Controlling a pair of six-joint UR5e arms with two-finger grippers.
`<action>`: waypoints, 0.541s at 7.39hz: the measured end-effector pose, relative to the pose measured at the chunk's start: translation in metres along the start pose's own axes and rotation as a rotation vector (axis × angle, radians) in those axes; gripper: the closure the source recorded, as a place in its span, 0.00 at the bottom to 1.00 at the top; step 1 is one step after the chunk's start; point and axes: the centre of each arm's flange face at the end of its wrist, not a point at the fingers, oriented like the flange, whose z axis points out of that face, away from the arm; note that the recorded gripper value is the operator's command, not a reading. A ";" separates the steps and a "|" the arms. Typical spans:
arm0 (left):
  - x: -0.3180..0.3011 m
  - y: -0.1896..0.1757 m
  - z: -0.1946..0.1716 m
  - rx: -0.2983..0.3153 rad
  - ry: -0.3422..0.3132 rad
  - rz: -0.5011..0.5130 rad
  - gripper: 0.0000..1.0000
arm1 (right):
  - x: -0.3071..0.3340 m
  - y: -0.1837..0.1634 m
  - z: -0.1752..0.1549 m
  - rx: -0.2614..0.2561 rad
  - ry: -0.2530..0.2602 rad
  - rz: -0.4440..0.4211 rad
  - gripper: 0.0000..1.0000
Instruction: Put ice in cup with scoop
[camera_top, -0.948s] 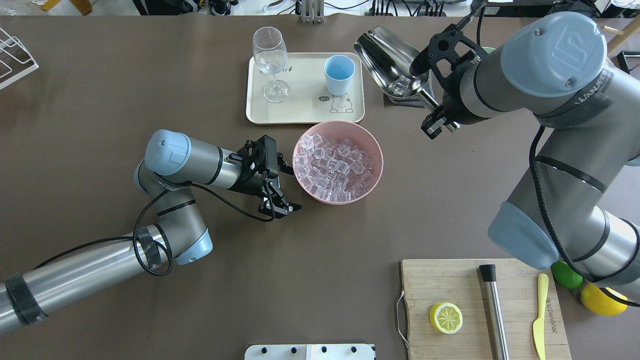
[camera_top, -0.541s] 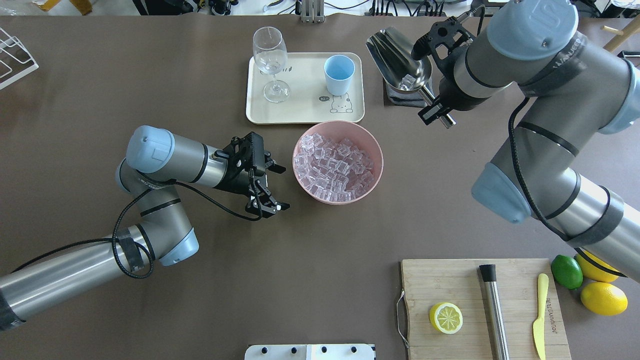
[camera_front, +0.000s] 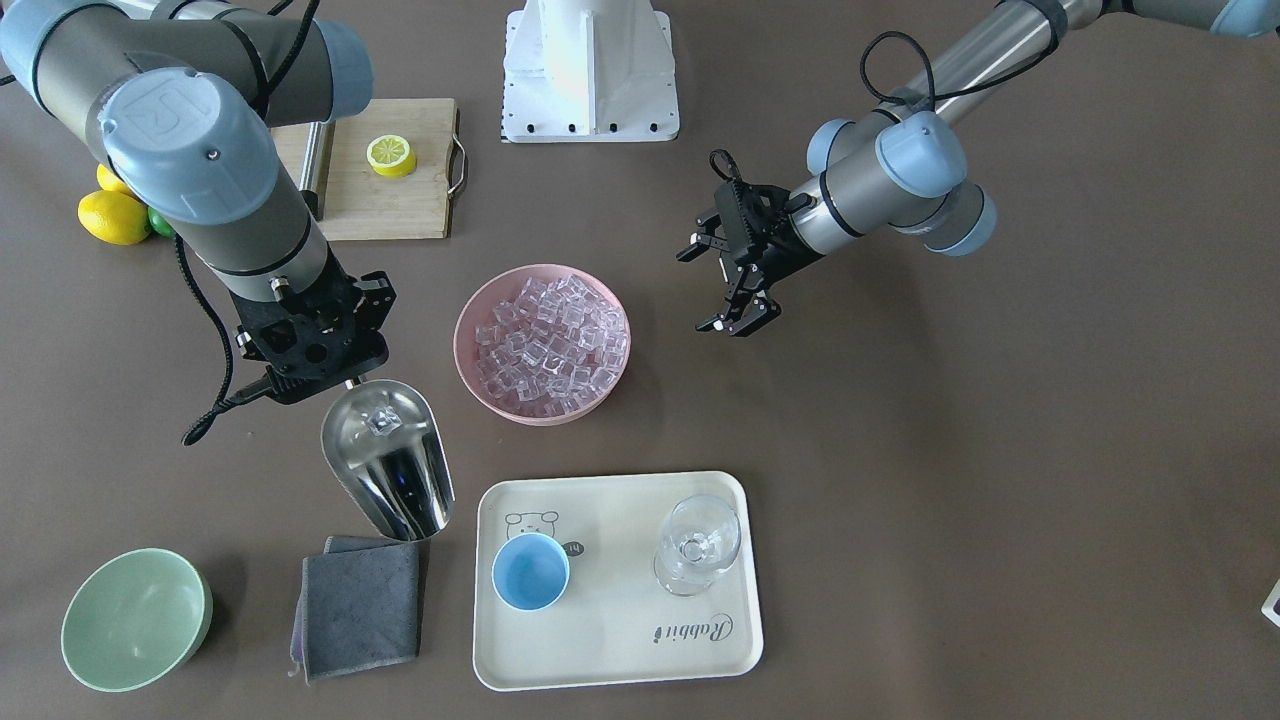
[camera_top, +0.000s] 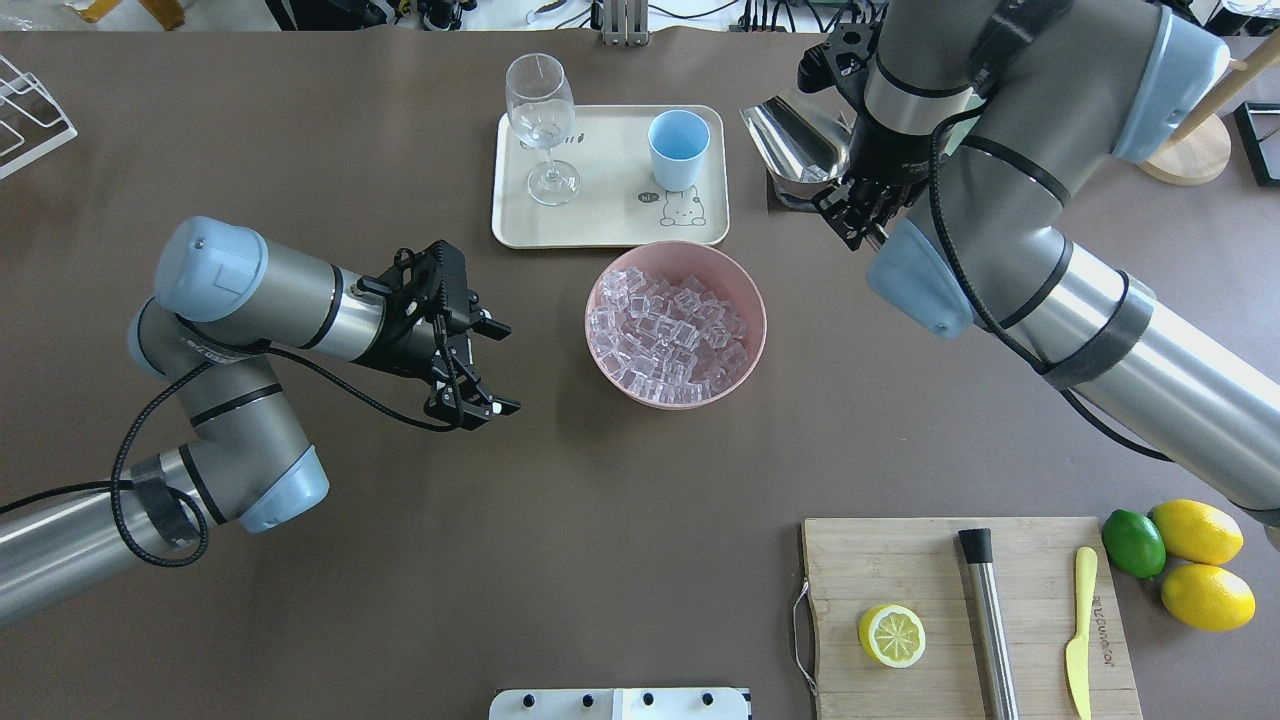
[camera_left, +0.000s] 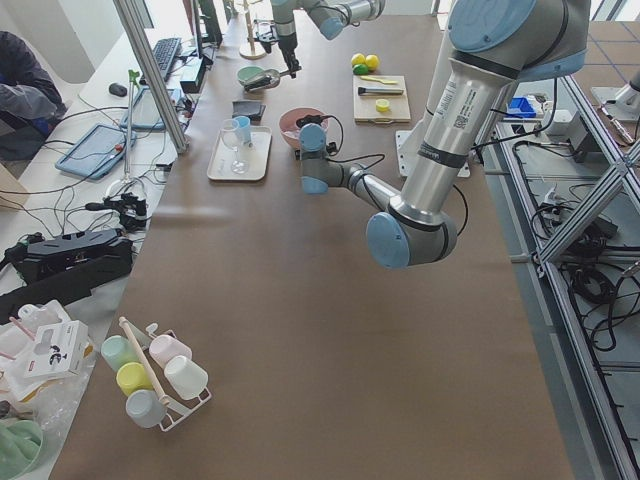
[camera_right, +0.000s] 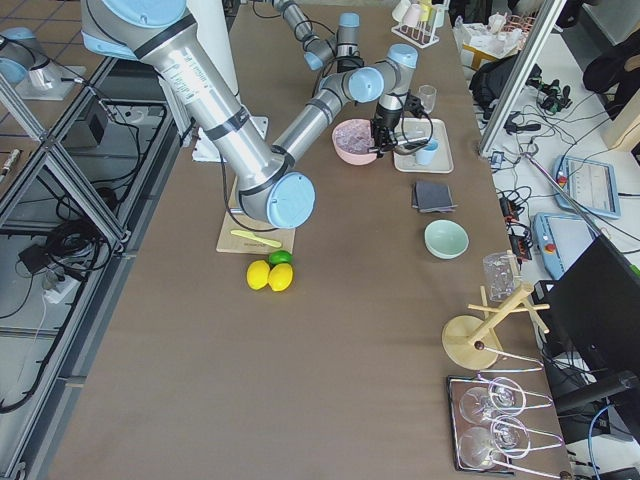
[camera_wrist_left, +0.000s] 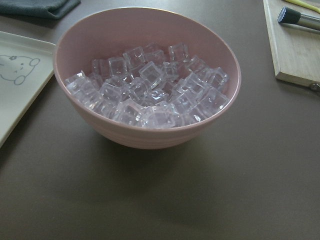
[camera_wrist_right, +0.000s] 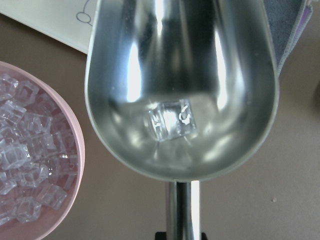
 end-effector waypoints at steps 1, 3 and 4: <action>0.001 -0.001 -0.020 -0.035 -0.020 -0.029 0.01 | -0.003 -0.011 -0.003 -0.063 0.009 0.010 1.00; -0.012 -0.005 -0.047 -0.130 -0.076 -0.111 0.01 | -0.018 -0.047 -0.015 -0.171 0.031 -0.008 1.00; -0.024 -0.004 -0.057 -0.187 -0.110 -0.163 0.01 | -0.026 -0.066 -0.018 -0.212 0.038 -0.016 1.00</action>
